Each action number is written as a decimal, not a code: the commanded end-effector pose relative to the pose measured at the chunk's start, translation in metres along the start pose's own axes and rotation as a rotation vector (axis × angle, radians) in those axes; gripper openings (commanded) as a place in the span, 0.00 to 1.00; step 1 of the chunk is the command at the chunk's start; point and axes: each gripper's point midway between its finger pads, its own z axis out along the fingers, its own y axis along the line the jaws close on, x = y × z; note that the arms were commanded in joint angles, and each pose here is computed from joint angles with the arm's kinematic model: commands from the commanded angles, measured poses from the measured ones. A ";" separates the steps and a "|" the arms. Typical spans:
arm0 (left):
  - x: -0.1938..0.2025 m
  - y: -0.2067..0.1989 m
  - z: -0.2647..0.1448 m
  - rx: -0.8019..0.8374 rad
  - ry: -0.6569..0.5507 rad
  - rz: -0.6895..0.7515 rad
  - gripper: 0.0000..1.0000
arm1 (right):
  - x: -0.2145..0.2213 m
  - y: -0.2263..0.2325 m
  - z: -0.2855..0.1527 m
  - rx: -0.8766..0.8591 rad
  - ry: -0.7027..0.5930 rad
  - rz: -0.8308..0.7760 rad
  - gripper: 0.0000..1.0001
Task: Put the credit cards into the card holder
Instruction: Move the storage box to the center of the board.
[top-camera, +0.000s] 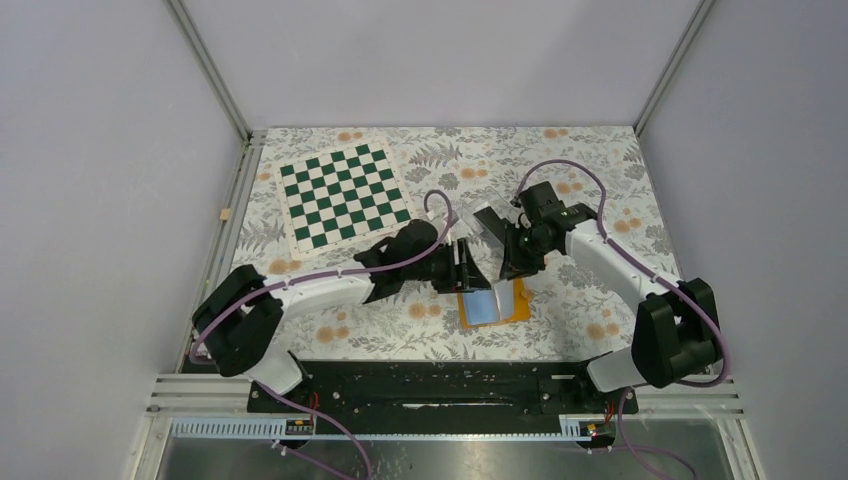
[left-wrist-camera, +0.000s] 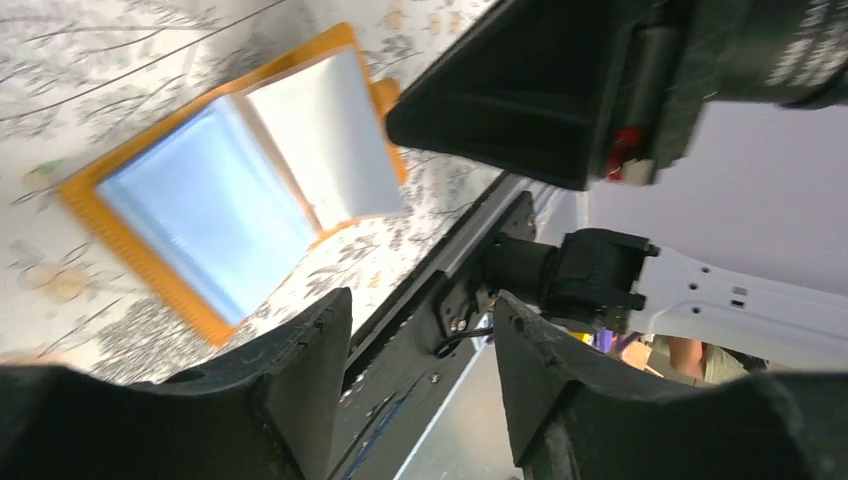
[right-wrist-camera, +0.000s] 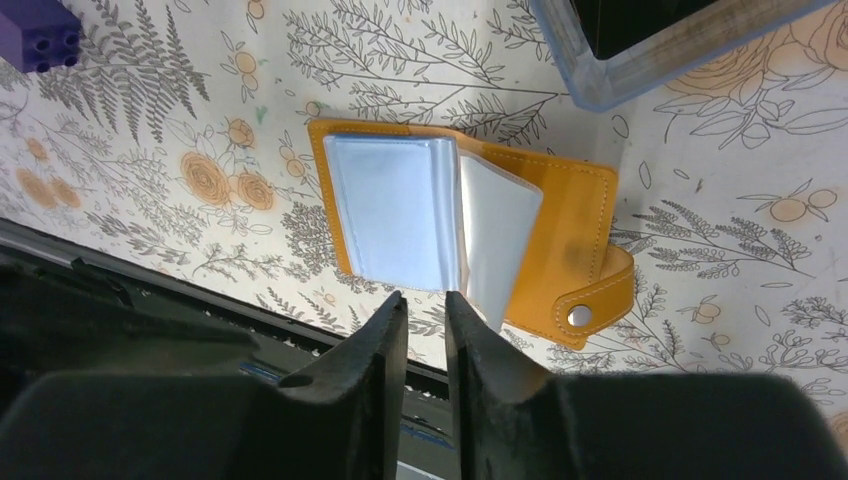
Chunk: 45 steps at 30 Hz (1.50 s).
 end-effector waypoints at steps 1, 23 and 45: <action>-0.016 0.011 -0.022 -0.026 -0.105 0.016 0.56 | -0.019 0.005 -0.007 0.002 -0.035 0.015 0.36; 0.006 0.053 -0.103 -0.181 -0.177 0.050 0.64 | -0.099 -0.062 0.011 0.142 0.013 0.283 0.56; 0.012 0.058 -0.099 -0.197 -0.130 0.061 0.65 | -0.082 -0.078 0.014 0.207 0.046 0.254 0.55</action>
